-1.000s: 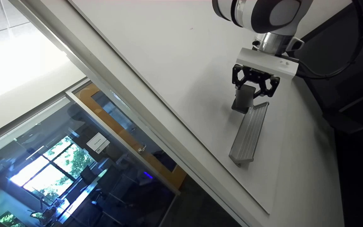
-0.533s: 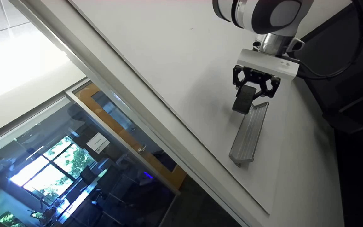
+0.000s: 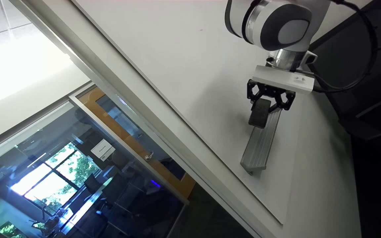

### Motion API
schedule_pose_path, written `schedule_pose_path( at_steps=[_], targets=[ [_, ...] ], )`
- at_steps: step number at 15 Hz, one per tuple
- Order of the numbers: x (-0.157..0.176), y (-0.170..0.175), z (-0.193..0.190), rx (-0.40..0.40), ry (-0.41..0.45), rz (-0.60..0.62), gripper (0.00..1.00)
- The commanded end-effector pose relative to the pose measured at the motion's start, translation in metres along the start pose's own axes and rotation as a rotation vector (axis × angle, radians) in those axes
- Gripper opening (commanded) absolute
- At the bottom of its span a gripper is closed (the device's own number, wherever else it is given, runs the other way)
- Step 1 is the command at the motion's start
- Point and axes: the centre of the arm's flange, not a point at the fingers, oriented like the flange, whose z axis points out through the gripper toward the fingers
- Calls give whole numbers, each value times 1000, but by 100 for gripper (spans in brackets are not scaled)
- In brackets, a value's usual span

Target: Use the eraser to erase the board

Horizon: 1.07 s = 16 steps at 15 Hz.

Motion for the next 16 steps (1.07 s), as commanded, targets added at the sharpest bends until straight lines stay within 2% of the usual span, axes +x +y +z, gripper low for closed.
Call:
schedule_pose_path(
  at_steps=[1, 5, 16],
  targets=[
    [5, 7, 28, -19, 61, -13, 30],
    [11, 16, 42, -32, 116, -3, 30],
    [9, 23, 64, -9, 143, 47, 30]
  ],
)
